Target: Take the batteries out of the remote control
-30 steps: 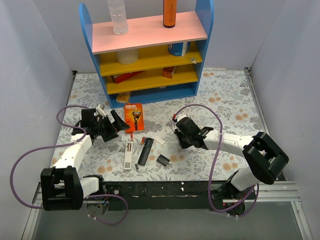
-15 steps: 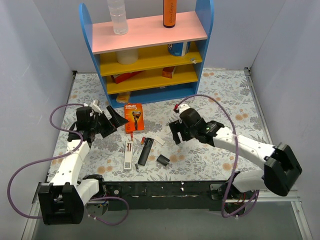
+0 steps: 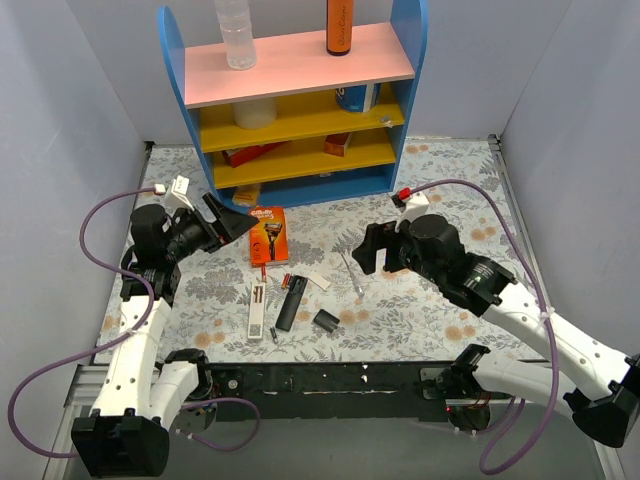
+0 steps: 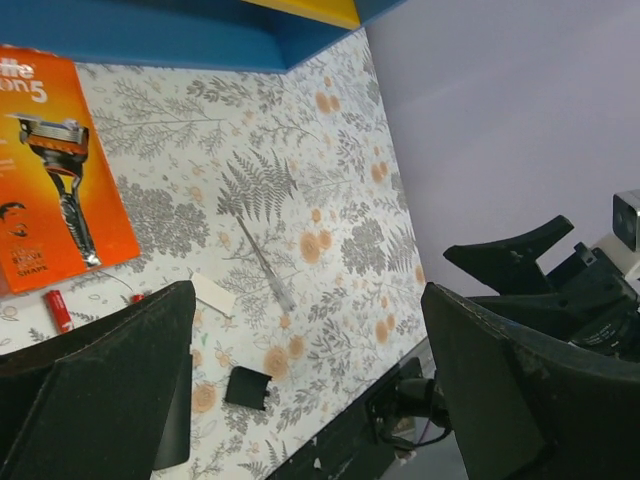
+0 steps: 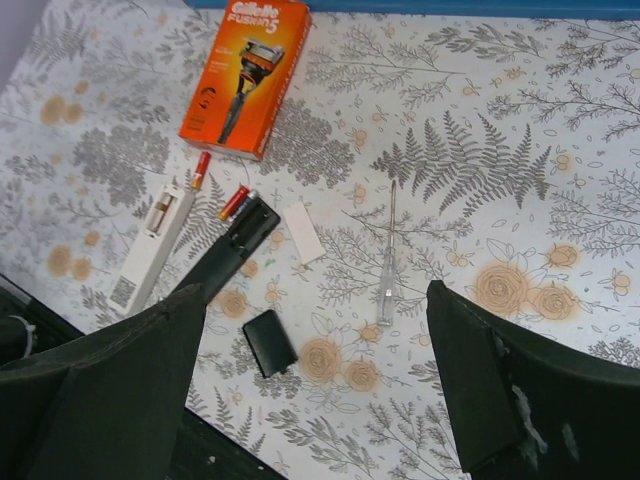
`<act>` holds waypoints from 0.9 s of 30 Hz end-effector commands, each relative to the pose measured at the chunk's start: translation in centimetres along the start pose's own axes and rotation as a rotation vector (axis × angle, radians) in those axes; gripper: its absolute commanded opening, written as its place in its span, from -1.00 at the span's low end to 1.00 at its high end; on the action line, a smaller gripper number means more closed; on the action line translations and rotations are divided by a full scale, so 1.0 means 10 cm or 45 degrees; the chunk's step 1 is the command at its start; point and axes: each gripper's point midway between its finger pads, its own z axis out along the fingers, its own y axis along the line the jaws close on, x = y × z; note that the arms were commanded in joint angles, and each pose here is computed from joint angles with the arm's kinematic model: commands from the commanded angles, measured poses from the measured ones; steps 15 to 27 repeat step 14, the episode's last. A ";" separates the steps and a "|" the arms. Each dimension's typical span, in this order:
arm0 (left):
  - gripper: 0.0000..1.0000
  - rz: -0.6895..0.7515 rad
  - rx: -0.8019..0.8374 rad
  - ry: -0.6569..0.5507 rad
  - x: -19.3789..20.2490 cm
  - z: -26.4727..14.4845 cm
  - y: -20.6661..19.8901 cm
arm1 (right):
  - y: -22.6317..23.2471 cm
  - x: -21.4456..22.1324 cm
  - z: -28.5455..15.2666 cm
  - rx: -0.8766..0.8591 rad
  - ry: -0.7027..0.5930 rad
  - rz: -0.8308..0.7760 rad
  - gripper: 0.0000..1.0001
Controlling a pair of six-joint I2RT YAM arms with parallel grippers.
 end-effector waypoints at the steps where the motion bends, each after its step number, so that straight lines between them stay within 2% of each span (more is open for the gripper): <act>1: 0.96 -0.022 0.083 0.080 0.12 -0.05 -0.14 | 0.13 -0.24 -0.15 -0.077 -0.121 0.132 0.93; 14: 0.96 -0.003 0.159 0.098 0.08 -0.07 -0.40 | 0.19 -0.40 -0.29 -0.132 -0.237 0.161 0.96; 27: 0.96 -0.003 0.159 0.098 0.08 -0.07 -0.40 | 0.19 -0.40 -0.29 -0.132 -0.237 0.161 0.96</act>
